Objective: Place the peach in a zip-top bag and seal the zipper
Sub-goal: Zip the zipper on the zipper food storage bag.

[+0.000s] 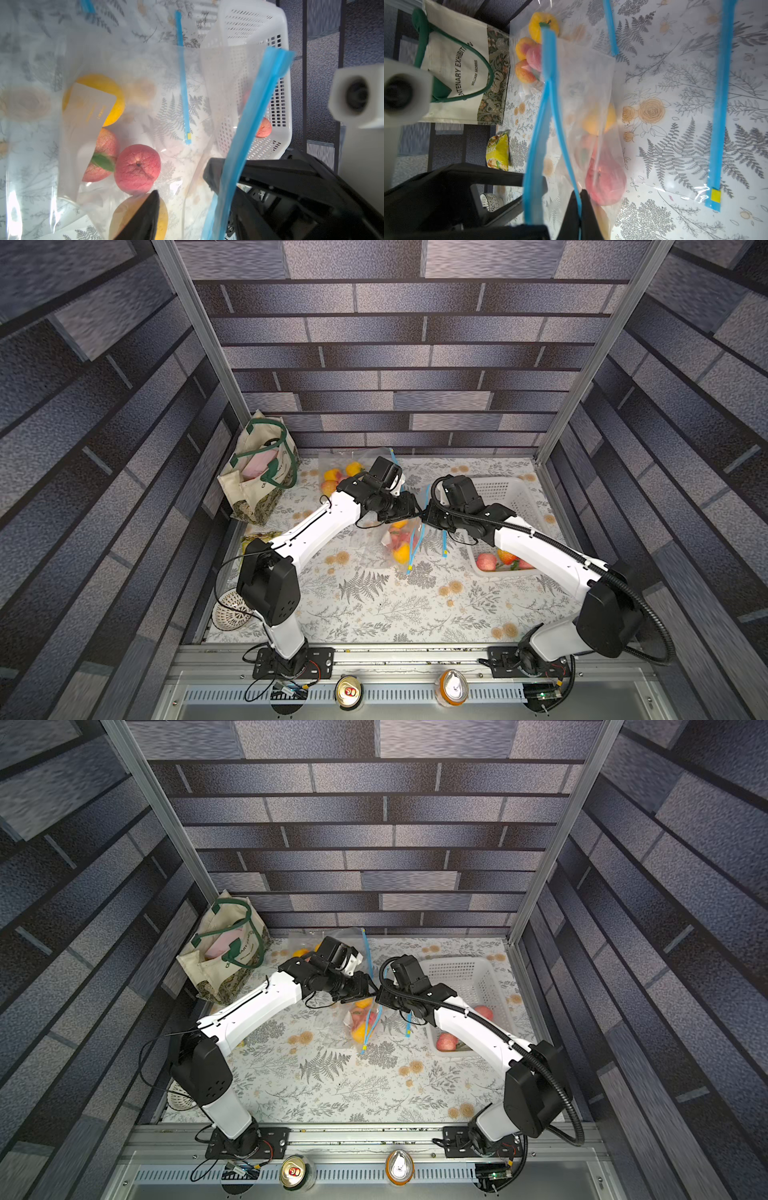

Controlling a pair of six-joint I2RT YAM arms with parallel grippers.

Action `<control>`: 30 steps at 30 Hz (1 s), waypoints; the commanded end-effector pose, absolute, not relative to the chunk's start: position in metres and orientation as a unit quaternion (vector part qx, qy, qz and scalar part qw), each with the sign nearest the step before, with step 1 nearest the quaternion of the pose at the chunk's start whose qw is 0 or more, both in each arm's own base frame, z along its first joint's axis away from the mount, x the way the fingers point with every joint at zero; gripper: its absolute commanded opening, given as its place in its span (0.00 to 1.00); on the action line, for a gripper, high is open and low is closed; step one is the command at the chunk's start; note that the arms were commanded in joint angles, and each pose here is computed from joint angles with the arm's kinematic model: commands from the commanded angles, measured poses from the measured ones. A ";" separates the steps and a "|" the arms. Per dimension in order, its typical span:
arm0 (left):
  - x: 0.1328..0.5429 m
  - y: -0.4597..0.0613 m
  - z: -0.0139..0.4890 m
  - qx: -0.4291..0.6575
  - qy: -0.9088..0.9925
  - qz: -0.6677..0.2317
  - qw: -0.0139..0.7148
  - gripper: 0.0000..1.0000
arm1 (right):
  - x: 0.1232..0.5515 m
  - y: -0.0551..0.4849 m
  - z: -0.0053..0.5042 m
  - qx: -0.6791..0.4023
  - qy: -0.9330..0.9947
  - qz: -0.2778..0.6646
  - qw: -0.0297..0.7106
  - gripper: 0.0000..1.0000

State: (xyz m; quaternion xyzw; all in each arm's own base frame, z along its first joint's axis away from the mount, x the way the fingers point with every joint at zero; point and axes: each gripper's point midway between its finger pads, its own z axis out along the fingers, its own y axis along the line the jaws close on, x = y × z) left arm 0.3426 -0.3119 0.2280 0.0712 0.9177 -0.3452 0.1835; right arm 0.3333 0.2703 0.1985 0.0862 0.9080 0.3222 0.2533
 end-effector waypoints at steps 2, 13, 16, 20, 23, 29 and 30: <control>0.335 -0.288 0.306 0.149 0.883 -0.321 0.307 0.64 | 0.347 0.257 0.214 0.176 0.894 0.328 0.249 0.00; 0.239 -0.274 0.233 0.355 0.801 -0.137 0.462 0.58 | 0.366 0.260 0.215 0.310 0.855 0.364 0.202 0.00; 0.224 -0.282 0.204 0.400 0.774 -0.068 0.487 0.57 | 0.369 0.263 0.212 0.329 0.847 0.371 0.192 0.00; 0.223 -0.294 0.187 0.392 0.772 -0.067 0.496 0.46 | 0.371 0.265 0.210 0.336 0.843 0.376 0.187 0.00; 0.233 -0.294 0.184 0.351 0.785 -0.100 0.501 0.40 | 0.371 0.266 0.209 0.338 0.842 0.378 0.183 0.00; 0.237 -0.302 0.188 0.351 0.778 -0.130 0.505 0.35 | 0.371 0.266 0.206 0.348 0.837 0.384 0.179 0.00; 0.236 -0.304 0.185 0.357 0.779 -0.129 0.500 0.35 | 0.371 0.266 0.206 0.349 0.836 0.384 0.177 0.00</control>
